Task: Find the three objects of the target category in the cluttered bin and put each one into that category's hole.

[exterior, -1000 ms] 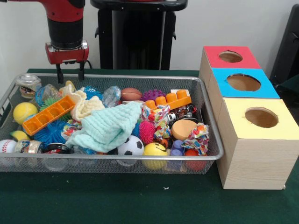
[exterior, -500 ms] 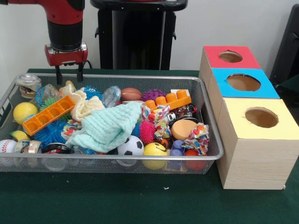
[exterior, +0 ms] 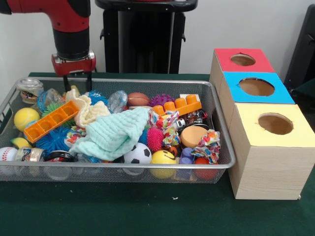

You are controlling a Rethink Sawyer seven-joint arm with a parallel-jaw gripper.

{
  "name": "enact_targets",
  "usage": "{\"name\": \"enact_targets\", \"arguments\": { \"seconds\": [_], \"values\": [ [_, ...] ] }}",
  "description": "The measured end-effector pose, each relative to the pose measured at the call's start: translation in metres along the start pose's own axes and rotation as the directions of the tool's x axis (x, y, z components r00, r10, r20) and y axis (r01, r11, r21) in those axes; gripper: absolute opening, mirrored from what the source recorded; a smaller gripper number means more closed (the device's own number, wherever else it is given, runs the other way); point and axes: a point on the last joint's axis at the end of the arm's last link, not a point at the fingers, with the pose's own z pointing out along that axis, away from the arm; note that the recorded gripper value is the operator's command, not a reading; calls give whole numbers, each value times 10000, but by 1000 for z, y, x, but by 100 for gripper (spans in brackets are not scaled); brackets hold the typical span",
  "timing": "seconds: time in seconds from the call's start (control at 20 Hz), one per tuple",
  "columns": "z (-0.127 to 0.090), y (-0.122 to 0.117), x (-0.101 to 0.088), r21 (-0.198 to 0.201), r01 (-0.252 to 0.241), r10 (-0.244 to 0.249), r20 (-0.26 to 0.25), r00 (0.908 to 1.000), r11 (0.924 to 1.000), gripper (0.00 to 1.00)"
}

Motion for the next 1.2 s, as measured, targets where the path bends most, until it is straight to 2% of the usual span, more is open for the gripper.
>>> {"name": "enact_targets", "arguments": {
  "seconds": [0.35,0.75,1.2],
  "values": [
    [10,1,1,80,220,-222,294,9993,9997,100],
    [13,-1,0,347,605,-614,269,9977,9976,100],
    [15,3,-3,610,1177,-1192,214,9926,9912,100]
  ]
}}
